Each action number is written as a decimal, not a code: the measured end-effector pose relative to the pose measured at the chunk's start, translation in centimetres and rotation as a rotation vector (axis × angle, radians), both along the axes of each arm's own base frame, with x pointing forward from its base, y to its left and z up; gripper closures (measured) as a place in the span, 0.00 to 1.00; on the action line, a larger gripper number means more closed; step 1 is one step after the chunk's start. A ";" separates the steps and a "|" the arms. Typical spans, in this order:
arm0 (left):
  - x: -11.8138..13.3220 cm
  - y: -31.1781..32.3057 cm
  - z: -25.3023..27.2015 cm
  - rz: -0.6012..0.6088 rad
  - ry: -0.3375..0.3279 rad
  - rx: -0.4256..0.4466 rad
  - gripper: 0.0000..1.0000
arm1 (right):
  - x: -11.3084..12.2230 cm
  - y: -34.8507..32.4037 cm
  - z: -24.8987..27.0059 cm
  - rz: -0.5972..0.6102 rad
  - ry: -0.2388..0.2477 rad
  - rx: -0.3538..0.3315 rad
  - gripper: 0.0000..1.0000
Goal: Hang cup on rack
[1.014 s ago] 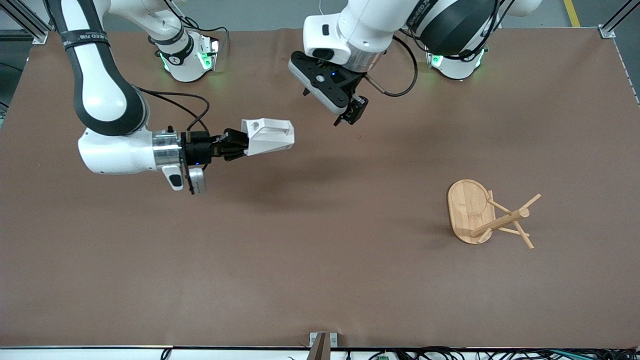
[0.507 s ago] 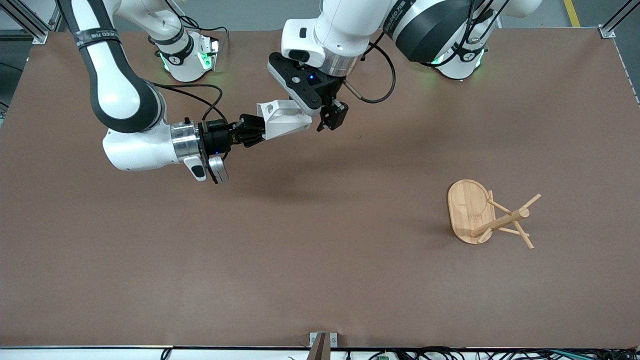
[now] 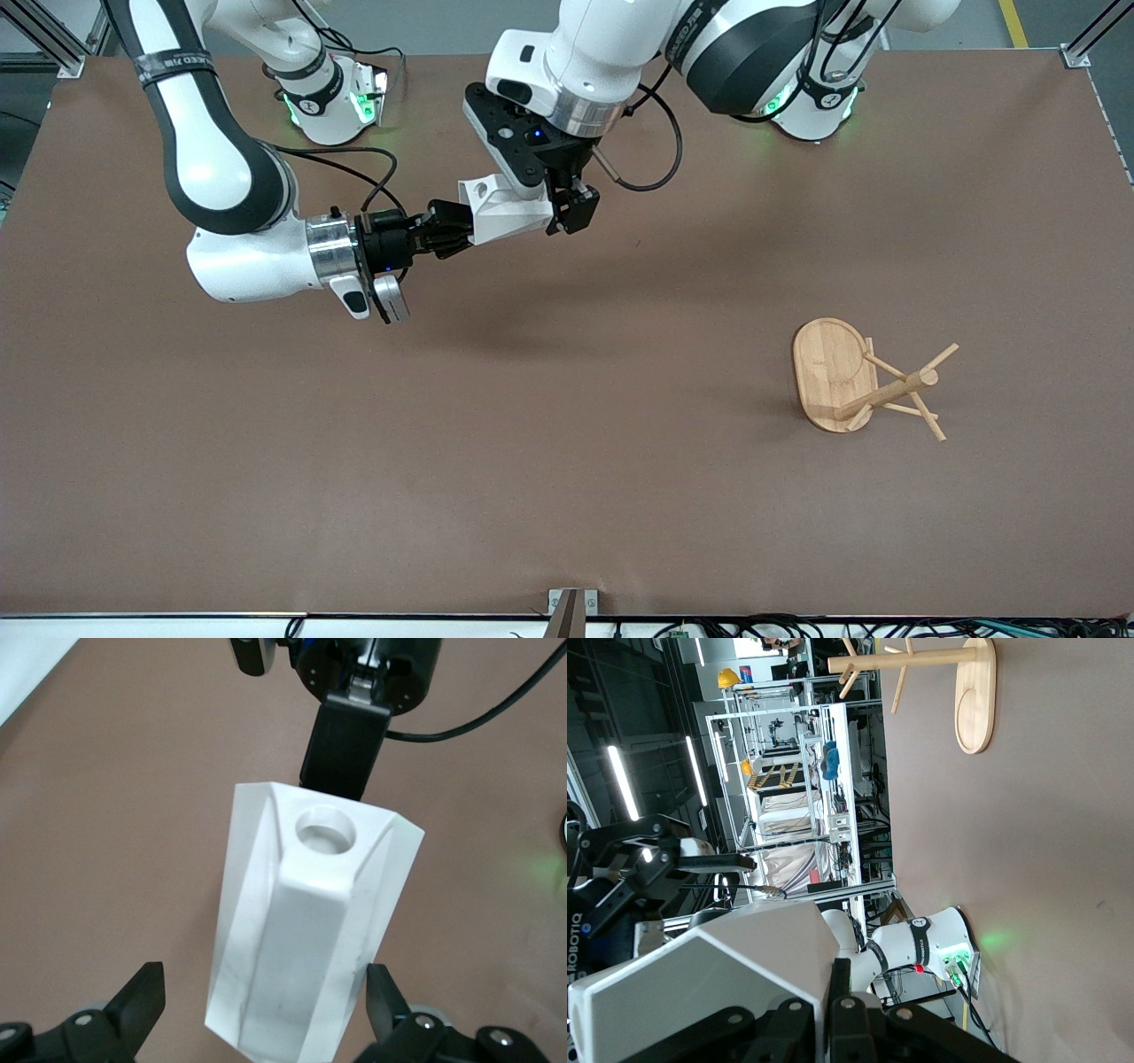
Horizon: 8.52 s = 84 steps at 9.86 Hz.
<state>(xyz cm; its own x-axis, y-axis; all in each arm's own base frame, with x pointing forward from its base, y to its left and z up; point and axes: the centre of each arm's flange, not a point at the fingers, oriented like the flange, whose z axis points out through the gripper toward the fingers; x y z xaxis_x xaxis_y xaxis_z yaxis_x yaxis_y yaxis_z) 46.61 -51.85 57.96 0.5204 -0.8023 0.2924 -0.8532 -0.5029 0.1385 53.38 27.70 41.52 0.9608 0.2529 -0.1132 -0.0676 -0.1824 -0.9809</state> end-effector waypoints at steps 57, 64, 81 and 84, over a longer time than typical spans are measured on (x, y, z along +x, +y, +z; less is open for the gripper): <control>12.3 40.7 -17.8 0.667 0.201 0.152 0.26 | 1.9 -35.0 25.4 -0.275 -0.137 -1.424 0.00; 12.7 43.5 -19.1 0.714 0.212 0.161 0.26 | 1.9 -35.0 25.4 -0.276 -0.137 -1.424 0.00; 10.6 45.2 -0.6 0.980 0.153 0.203 0.00 | 2.0 -35.0 25.5 -0.282 -0.142 -1.424 0.00; 8.5 46.2 4.3 0.971 0.151 0.236 0.00 | 2.2 -35.0 25.6 -0.293 -0.155 -1.424 0.00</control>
